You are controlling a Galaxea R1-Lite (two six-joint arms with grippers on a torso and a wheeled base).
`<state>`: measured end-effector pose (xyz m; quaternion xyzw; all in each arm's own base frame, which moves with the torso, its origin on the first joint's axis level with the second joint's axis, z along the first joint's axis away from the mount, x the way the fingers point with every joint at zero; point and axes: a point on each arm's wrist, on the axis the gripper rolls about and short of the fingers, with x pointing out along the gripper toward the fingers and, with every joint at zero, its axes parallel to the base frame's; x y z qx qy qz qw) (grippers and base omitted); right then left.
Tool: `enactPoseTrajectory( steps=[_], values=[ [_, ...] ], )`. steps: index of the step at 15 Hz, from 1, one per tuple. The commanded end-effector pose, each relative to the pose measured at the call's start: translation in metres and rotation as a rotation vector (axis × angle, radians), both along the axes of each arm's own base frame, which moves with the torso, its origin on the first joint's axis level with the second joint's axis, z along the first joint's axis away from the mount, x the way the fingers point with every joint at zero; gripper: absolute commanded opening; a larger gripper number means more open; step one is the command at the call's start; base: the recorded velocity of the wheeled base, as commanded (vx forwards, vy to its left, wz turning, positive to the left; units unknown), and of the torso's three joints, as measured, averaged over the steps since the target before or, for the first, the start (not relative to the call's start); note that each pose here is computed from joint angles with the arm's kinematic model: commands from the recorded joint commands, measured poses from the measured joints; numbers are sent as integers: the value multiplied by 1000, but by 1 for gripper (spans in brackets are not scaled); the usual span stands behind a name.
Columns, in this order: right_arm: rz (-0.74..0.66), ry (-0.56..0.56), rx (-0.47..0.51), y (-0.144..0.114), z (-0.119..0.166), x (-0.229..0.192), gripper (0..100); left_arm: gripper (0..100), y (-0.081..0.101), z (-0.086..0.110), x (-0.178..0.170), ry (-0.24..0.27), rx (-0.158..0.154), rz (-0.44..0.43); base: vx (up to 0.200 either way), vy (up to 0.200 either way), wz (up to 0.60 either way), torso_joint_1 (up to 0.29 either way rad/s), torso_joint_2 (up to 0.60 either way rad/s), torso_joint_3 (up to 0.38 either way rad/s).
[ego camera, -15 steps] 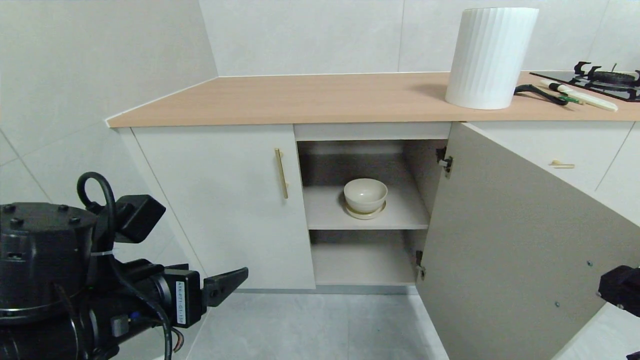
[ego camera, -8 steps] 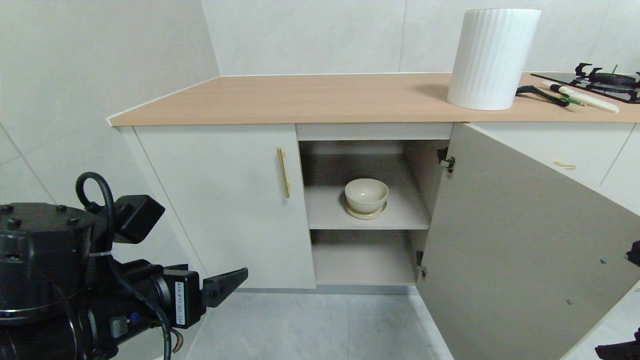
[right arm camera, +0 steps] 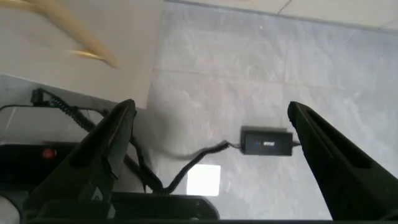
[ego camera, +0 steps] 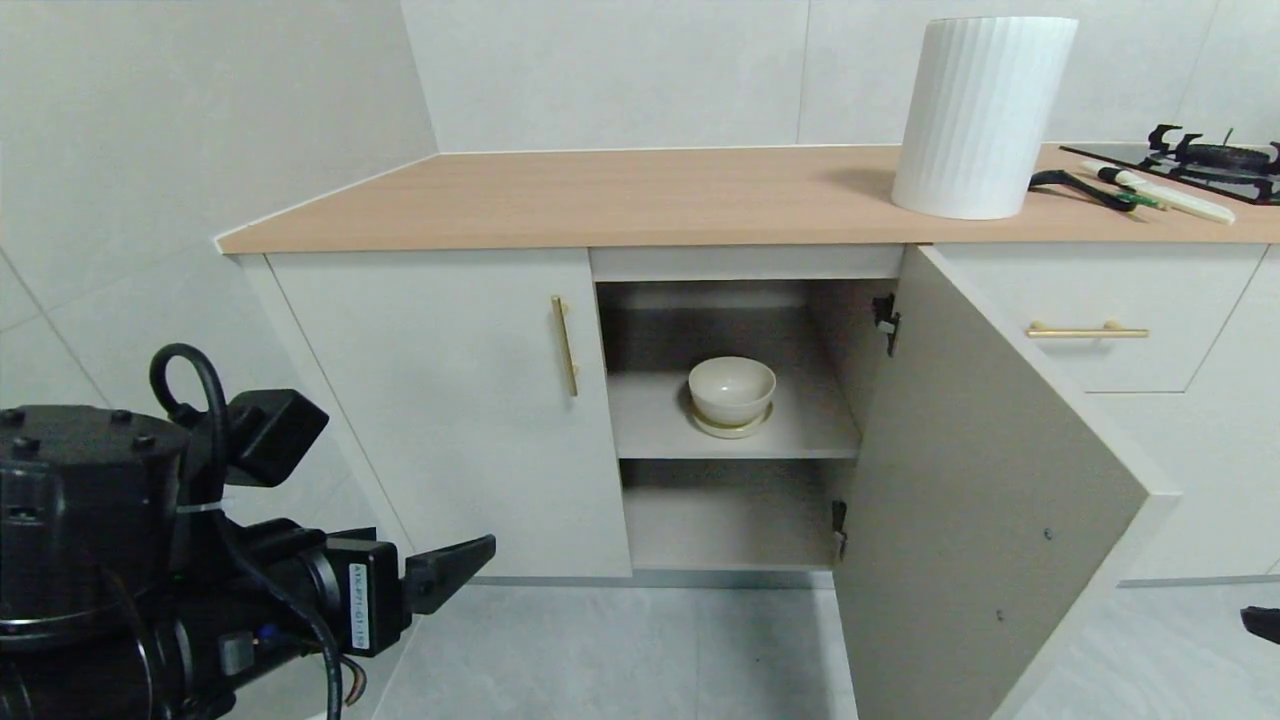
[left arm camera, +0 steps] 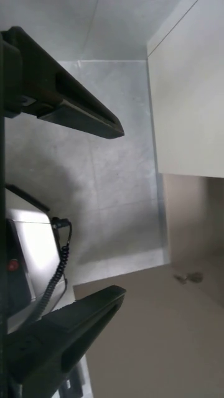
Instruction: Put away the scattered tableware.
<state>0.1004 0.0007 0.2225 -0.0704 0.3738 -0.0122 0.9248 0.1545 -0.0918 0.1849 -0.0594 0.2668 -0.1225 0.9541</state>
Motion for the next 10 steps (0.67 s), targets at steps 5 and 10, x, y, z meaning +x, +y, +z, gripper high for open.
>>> enactPoseTrajectory(
  steps=[5,10],
  values=[
    [-69,47,7,-8,-9,24,100,100,0,1,0,-4,-3,0,0,0,0,0,0,0],
    [-110,-40,44,-10,-32,60,100,100,0,1,0,-3,-2,0,0,0,0,0,0,0]
  ],
)
